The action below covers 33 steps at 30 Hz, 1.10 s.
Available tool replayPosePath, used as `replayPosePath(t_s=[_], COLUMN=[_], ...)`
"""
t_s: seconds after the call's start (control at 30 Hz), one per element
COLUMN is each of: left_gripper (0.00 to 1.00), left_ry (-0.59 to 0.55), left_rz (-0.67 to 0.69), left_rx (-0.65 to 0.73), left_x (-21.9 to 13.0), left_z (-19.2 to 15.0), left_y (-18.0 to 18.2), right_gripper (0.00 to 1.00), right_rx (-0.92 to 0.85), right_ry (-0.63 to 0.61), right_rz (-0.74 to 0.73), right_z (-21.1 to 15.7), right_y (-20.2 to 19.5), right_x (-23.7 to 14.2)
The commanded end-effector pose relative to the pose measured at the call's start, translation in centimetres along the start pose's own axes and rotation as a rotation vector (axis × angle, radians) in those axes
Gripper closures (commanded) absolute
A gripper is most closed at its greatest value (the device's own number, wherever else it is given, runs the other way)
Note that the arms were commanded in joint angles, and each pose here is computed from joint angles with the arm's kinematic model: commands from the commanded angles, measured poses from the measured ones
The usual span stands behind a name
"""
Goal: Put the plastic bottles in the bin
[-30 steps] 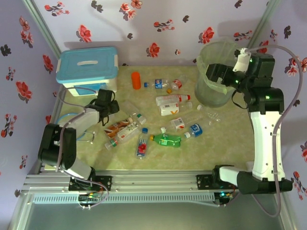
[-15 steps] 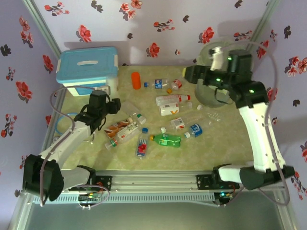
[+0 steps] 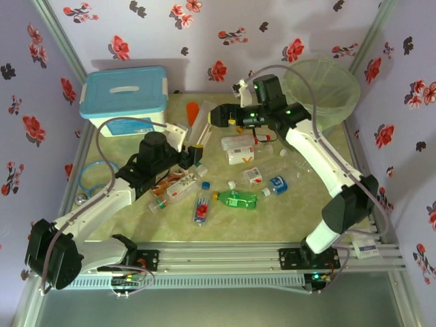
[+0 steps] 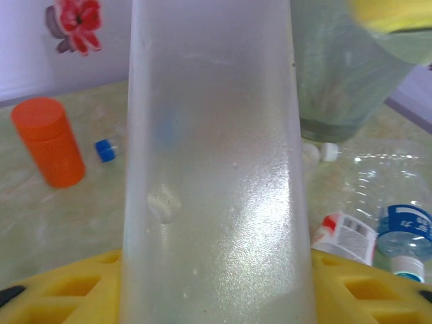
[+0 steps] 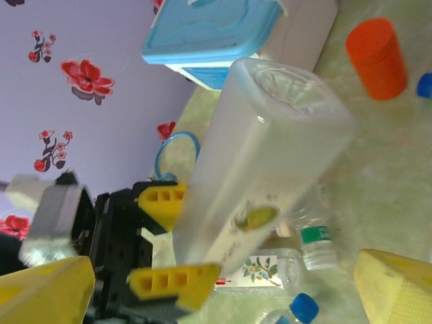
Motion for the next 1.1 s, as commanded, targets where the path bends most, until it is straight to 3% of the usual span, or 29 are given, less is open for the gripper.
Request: replayPosePath(t_s=[0.0, 0.2, 0.33, 0.6, 0.7, 0.87, 1.07], left_gripper=[0.62, 0.63, 0.63, 0.63, 0.47, 0.03, 0.00], left_ry=[-0.077, -0.091, -0.085, -0.091, -0.083, -0.036, -0.012], left_rz=[-0.086, -0.098, -0.097, -0.097, -0.095, -0.037, 0.102], left_rx=[0.066, 0.071, 0.069, 0.064, 0.063, 0.039, 0.018], left_x=[0.0, 0.3, 0.7, 0.7, 0.8, 0.8, -1.1], left_z=[1.7, 1.7, 1.5, 1.4, 1.2, 1.0, 0.9], left_y=[-2.0, -2.3, -2.2, -2.1, -2.1, -1.4, 0.4], right_gripper=[0.01, 0.05, 0.22, 0.45, 0.47, 0.49, 0.51], right_rx=[0.077, 0.150, 0.164, 0.178, 0.156, 0.073, -0.100], right_ry=[-0.039, -0.050, -0.041, -0.038, -0.046, -0.116, -0.294], right_rz=[0.027, 0.135, 0.149, 0.150, 0.133, 0.072, -0.240], right_z=[1.4, 1.9, 1.7, 1.6, 2.1, 3.9, 8.9], right_y=[-1.2, -1.4, -1.5, -1.8, -1.8, -1.8, -3.5], right_x=[0.6, 2.3, 2.6, 2.8, 2.4, 0.5, -6.1])
Point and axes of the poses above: each hand's point on the last joint's axis, 136 mm out from that joint toward the fingers, its own x axis out along the fingers, its own y axis along the line the jaws close on, z = x × y, the point moved 2 cm from there along -x, back along the fingers, and after that the axes turned 12 degrees about -x, right-handed, at the moved point
